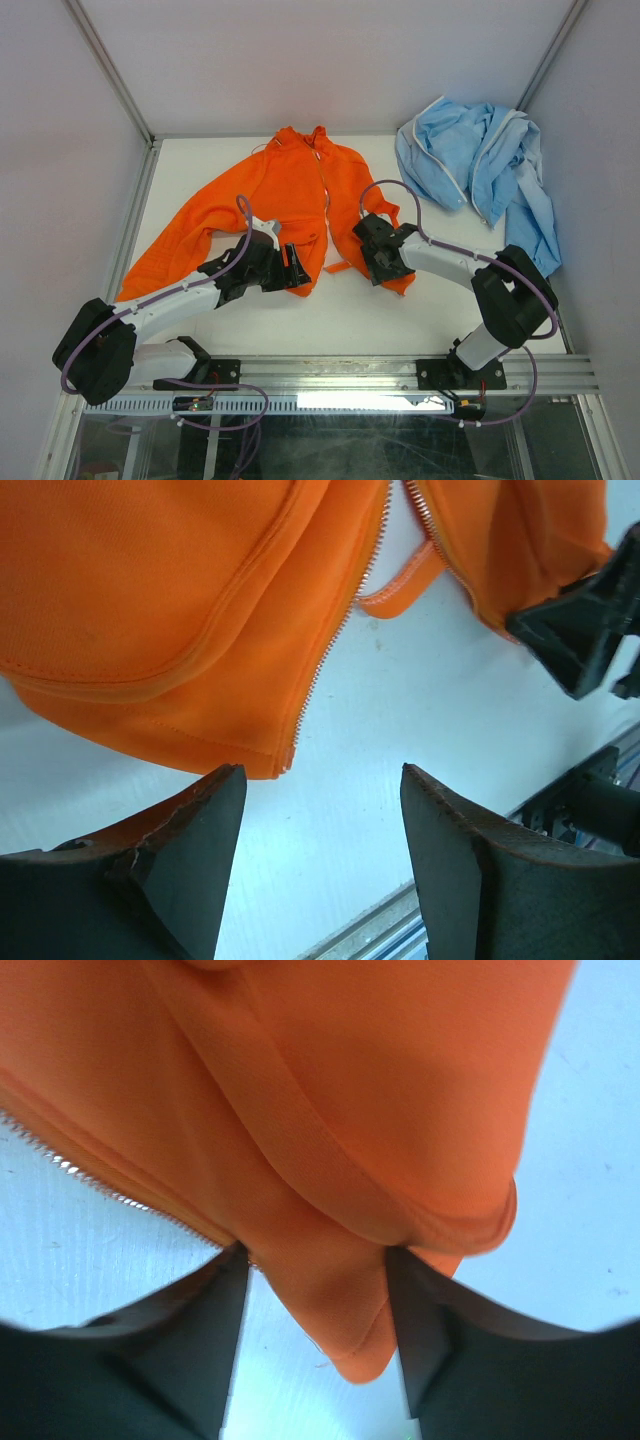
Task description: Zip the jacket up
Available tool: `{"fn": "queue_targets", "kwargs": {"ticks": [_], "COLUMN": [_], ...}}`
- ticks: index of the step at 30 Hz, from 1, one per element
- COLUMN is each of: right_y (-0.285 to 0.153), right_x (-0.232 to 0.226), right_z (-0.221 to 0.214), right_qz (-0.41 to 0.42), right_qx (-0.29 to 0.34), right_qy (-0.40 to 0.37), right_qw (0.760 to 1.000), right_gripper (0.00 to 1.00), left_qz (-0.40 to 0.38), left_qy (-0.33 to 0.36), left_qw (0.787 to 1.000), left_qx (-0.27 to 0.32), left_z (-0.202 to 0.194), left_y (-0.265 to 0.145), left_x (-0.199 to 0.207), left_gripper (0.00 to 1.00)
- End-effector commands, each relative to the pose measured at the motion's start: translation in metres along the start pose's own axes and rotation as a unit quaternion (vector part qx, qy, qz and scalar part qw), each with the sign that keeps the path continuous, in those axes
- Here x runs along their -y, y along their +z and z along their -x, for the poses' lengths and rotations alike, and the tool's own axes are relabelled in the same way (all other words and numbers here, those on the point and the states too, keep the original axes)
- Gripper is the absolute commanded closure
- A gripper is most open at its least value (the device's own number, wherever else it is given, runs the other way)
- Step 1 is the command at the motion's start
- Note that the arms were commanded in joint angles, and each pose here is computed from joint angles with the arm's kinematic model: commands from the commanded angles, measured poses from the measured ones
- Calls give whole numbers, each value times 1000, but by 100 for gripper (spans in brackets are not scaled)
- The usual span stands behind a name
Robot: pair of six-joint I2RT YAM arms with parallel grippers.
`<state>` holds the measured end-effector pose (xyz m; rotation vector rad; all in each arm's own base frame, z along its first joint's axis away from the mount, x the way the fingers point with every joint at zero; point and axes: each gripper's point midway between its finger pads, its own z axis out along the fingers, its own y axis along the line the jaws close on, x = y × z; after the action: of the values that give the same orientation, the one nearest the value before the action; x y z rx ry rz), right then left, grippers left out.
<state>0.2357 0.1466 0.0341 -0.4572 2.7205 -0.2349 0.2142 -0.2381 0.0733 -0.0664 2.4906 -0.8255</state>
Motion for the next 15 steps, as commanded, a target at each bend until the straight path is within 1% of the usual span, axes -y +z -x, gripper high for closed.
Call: {"fn": "queue_targets", "kwargs": {"ticks": [1, 3, 5, 7, 10, 12, 15], "right_y": [3, 2, -7, -23, -52, -73, -104], "right_x": [-20, -35, -55, -74, -94, -104, -117], "right_z": [15, 15, 20, 29, 49, 62, 77], "right_qz": [43, 81, 139, 202, 279, 325, 396], "right_qx": [12, 12, 24, 48, 97, 128, 172], "right_qy": [-3, 5, 17, 32, 62, 85, 114], "right_qw": [999, 997, 990, 978, 953, 933, 895], "right_gripper": [54, 70, 83, 89, 100, 100, 100], "left_qz": [-49, -62, -75, -86, -109, -125, -149], "left_qy": [-3, -5, -5, -7, -9, -13, -21], "left_qw": [999, 998, 997, 996, 994, 991, 988], "left_qx": [15, 18, 23, 28, 32, 38, 48], "left_z": [9, 9, 10, 11, 11, 13, 13], "left_y": [-12, -15, -17, -19, -23, -25, -28], "left_x": [26, 30, 33, 37, 44, 49, 55], "left_gripper": [35, 34, 33, 32, 31, 30, 29]}}
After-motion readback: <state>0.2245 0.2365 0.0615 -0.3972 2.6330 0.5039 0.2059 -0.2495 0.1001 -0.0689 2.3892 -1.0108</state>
